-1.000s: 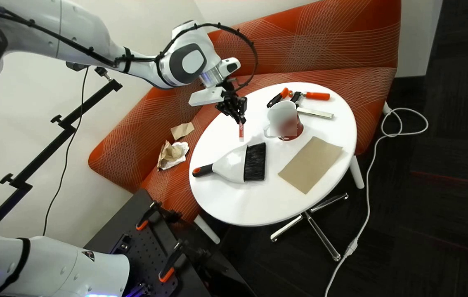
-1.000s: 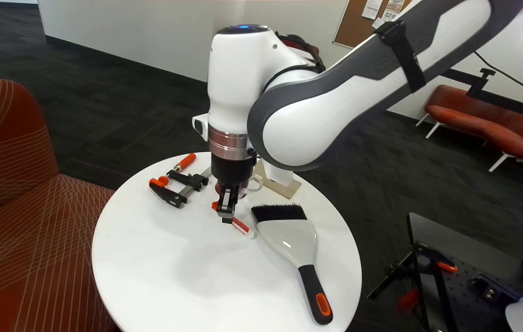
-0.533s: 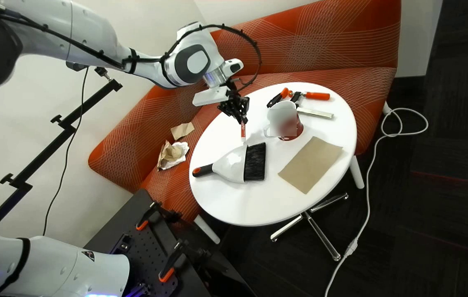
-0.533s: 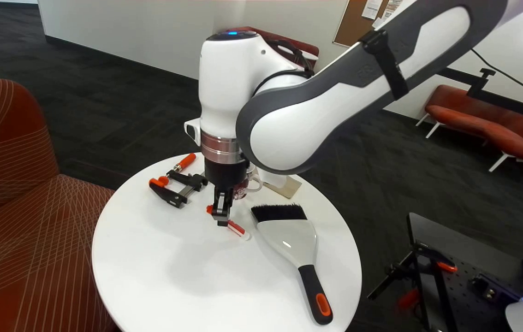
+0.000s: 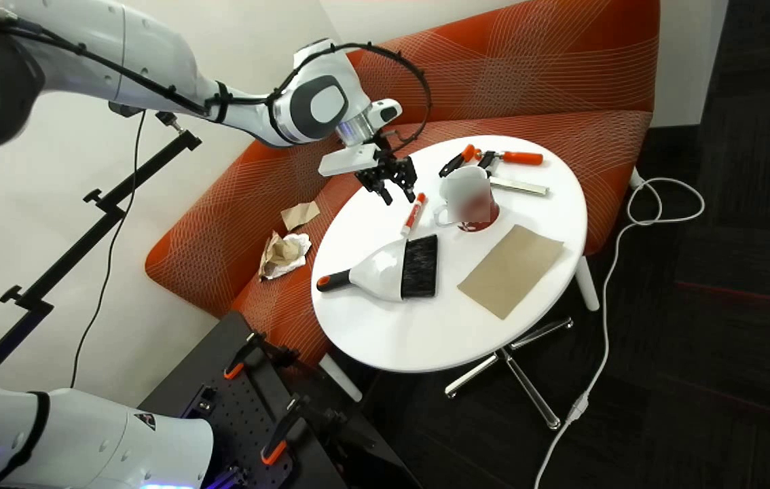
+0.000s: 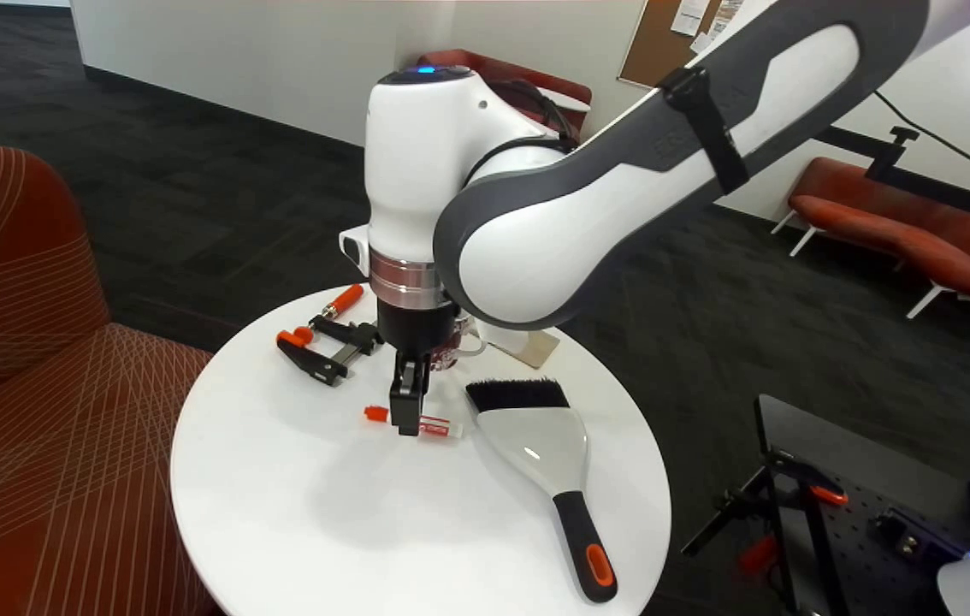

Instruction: Take the marker out of the mug and put it on the table

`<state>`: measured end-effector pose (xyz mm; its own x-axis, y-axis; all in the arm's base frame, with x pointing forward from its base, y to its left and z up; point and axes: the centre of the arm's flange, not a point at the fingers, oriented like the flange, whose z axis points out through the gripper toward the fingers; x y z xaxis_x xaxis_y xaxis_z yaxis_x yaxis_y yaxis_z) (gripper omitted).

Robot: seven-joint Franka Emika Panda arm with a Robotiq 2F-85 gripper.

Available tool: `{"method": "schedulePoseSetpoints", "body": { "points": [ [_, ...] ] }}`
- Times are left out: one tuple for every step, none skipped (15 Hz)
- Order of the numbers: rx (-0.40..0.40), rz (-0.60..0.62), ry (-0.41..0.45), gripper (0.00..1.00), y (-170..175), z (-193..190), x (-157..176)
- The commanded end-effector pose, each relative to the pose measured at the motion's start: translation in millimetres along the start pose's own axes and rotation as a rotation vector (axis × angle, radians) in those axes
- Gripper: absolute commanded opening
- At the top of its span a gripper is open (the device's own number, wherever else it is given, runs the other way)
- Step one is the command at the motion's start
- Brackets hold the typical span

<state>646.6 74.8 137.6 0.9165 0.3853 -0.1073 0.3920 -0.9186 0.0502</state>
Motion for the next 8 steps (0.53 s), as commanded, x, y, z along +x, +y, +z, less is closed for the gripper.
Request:
{"method": "schedulePoseSetpoints", "body": {
  "points": [
    [-0.003,-0.017,0.001,0.97,1.8,-3.4,5.6],
    [-0.003,-0.017,0.001,1.0,1.9,-3.5,5.6],
    [-0.003,-0.017,0.001,1.0,2.0,-3.6,5.6],
    [-0.002,-0.018,0.001,1.0,2.1,-3.8,5.5],
    [-0.002,-0.017,-0.001,1.0,2.2,-3.9,5.6],
    [-0.001,-0.017,-0.002,1.0,2.3,-3.9,5.7],
    [-0.001,-0.017,-0.002,1.0,2.4,-4.0,5.7],
    [0.001,-0.011,0.0,1.0,2.7,-4.6,6.0]
  ]
}}
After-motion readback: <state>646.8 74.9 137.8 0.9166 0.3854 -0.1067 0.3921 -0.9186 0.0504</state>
